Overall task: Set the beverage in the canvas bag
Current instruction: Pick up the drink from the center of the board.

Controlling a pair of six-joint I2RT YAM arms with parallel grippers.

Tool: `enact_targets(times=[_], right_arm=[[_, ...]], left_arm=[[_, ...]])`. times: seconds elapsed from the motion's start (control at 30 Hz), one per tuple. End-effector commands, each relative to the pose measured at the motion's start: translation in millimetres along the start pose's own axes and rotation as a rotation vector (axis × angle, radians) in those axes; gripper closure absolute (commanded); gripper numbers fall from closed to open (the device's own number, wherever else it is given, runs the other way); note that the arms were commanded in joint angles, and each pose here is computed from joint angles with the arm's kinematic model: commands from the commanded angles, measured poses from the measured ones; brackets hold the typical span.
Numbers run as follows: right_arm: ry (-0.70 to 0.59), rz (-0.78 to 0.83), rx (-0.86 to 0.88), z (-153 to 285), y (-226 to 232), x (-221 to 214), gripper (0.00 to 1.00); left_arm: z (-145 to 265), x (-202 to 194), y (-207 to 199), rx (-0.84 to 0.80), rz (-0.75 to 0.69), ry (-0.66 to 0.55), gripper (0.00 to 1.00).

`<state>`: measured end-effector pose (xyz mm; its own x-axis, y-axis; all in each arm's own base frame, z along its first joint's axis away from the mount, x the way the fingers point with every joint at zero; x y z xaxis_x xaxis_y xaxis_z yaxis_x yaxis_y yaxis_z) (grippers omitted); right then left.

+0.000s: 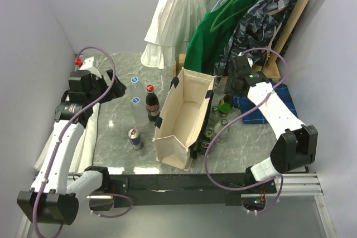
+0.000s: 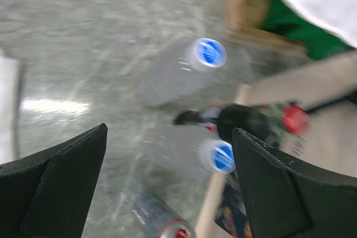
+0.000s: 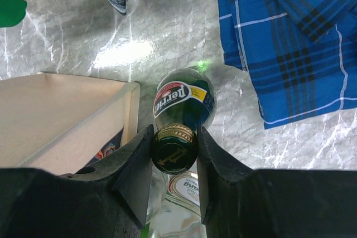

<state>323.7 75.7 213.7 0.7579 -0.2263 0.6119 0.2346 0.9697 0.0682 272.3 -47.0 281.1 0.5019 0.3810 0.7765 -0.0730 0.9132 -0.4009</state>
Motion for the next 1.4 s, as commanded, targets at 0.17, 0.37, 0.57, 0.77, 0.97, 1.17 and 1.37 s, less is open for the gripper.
enact_targets(times=[0.17, 0.37, 0.57, 0.77, 0.97, 1.17, 1.37], right_arm=[[-0.078, -0.023, 0.005, 28, -4, 15, 1.0], [-0.082, -0.03, 0.005, 30, -5, 14, 1.0], [-0.094, -0.042, 0.009, 37, -6, 16, 1.0], [-0.117, -0.05, 0.009, 47, -8, 21, 1.0], [-0.133, -0.059, 0.006, 54, -11, 23, 1.0], [-0.129, -0.07, 0.007, 54, -12, 19, 1.0], [-0.145, -0.08, -0.007, 61, -16, 21, 1.0]], left_arm=[[60, 12, -75, -0.424, -0.139, -0.01, 0.05], [72, -13, -98, -0.475, -0.216, 0.083, 0.16], [64, -45, -113, -0.486, -0.267, 0.156, 0.29], [57, -67, -123, -0.503, -0.293, 0.185, 0.32], [52, -84, -136, -0.517, -0.327, 0.226, 0.36], [52, -88, -146, -0.552, -0.329, 0.222, 0.36], [42, -96, -143, -0.475, -0.348, 0.211, 0.5]])
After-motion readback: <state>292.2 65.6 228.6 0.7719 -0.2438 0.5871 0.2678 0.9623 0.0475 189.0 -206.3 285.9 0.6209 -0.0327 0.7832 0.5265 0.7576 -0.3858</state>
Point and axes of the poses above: each gripper's point midway between its finger pads, its own z axis back along the fingers, its own y axis along the line the jaws close on, x = y × z, the point moved 5 cm from there along z, back along the fingers, and after that the axes turned 1 degree about z, right-handed, at the moved point
